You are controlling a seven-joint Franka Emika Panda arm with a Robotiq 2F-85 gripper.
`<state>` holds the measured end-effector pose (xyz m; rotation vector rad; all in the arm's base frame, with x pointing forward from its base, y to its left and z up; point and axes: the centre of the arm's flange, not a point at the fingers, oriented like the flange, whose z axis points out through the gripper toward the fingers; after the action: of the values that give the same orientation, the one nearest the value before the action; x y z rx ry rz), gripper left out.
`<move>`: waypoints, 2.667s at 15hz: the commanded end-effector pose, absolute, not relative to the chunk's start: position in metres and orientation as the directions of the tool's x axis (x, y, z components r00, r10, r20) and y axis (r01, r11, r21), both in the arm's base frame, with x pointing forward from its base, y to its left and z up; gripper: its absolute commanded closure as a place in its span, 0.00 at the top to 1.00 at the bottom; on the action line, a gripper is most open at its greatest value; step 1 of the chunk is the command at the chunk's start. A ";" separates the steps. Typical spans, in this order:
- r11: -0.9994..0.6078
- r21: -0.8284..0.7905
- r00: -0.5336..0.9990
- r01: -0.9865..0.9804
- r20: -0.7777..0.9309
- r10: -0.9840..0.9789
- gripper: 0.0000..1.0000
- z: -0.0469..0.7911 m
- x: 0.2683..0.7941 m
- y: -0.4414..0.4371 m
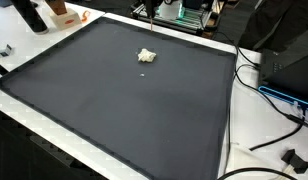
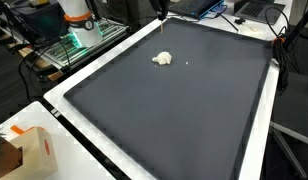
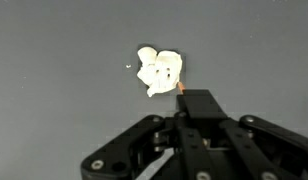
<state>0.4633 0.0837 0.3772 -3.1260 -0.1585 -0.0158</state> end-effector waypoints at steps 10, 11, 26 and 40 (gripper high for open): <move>-0.933 0.321 0.983 -0.160 0.134 -0.122 0.03 0.333 0.480 0.083; -0.920 0.349 0.980 -0.180 0.145 -0.137 0.03 0.327 0.481 0.084; -0.677 0.658 0.944 -0.331 0.243 -0.224 0.03 0.255 0.493 0.088; -0.637 0.732 0.969 -0.242 0.155 -0.191 0.03 0.217 0.500 0.109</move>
<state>0.4952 0.1054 0.2262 -3.9066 0.5675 -0.1465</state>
